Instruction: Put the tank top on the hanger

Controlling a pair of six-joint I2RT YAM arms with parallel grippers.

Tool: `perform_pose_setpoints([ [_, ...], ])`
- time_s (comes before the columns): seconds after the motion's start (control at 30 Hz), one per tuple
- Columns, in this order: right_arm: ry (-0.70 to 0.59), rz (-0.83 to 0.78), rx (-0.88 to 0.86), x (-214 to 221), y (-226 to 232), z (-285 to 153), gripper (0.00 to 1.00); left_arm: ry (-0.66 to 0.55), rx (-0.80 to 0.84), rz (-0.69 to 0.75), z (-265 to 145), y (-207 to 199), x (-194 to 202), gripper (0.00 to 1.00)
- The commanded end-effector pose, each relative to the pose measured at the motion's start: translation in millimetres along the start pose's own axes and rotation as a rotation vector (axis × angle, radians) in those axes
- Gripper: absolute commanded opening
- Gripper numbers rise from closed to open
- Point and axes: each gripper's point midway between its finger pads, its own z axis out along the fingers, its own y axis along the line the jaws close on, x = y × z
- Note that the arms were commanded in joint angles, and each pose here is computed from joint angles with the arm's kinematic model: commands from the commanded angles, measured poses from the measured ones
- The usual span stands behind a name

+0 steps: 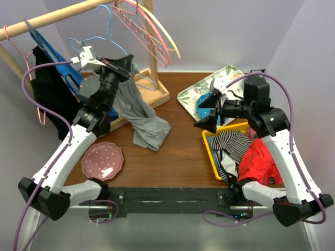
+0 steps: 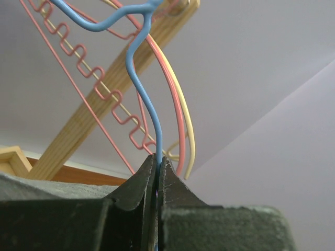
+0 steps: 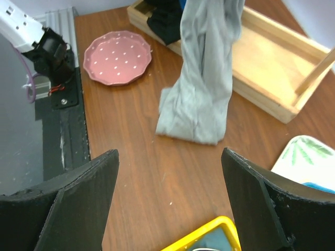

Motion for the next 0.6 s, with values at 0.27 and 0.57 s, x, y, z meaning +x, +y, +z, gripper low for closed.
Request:
perform_pose_setpoints([
  [0.27, -0.025, 0.026, -0.042, 15, 2, 2, 0.84, -0.204, 0.03, -0.114, 10, 18, -110, 0.0],
  [0.57, -0.036, 0.037, -0.026, 14, -3, -3, 0.84, -0.248, -0.031, -0.233, 6, 57, -125, 0.0],
])
